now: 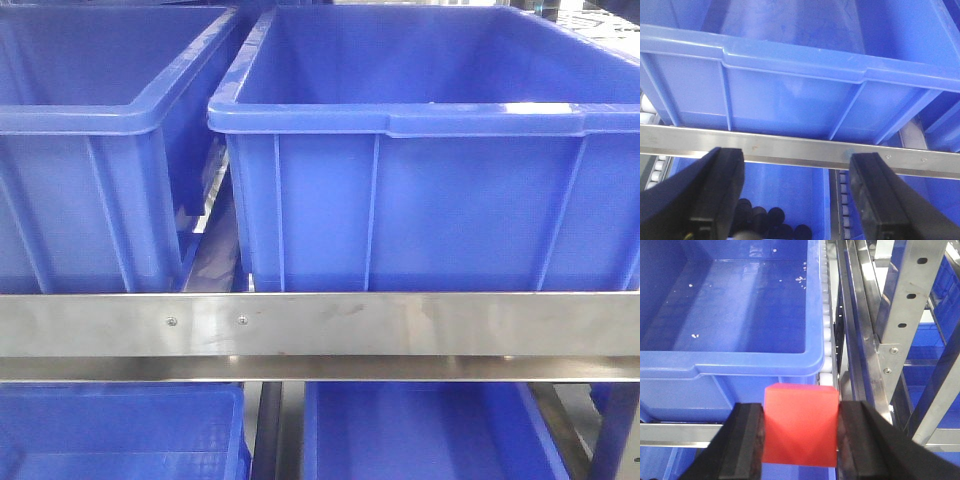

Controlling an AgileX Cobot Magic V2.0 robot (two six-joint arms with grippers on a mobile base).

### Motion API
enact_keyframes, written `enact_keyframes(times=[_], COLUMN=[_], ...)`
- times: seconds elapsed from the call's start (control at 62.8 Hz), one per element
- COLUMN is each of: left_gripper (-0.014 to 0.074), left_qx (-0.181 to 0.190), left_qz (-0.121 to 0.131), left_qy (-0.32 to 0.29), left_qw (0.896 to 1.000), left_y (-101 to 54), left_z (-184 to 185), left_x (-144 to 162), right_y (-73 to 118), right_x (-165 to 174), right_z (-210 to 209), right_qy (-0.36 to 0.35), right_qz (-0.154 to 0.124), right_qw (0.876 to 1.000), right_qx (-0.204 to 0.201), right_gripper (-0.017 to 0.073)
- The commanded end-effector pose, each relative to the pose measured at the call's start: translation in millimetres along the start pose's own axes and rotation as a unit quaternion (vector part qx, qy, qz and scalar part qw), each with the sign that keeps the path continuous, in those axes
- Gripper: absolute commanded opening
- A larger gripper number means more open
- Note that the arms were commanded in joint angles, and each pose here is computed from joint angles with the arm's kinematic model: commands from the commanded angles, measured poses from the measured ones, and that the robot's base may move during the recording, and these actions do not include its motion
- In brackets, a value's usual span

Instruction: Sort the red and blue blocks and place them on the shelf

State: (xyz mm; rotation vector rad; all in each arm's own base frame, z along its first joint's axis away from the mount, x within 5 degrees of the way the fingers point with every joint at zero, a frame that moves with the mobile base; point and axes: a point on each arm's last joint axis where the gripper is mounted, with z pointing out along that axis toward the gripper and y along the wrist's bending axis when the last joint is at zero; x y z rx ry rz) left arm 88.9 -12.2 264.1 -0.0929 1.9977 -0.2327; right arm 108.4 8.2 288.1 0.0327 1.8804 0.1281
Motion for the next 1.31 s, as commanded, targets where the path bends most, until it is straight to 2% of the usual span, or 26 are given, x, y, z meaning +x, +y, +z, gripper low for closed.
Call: enact_keyframes(times=[0.0, 1.291], left_gripper=[0.0125, 0.0125], left_qx=[0.016, 0.016], left_qz=[-0.001, -0.001], left_qy=[-0.05, -0.052], left_qw=[0.999, 0.999], left_y=[-4.4, -4.4], left_z=[-3.5, -3.9], left_x=[-15.6, -15.6], right_y=[0.9, 0.9], right_x=[-17.1, -17.1], right_z=[-3.3, -3.3], right_qy=[-0.058, -0.058], right_qz=[-0.003, -0.003], right_qw=[0.998, 0.998], right_qx=[-0.002, -0.002], right_gripper=[0.0057, 0.0057])
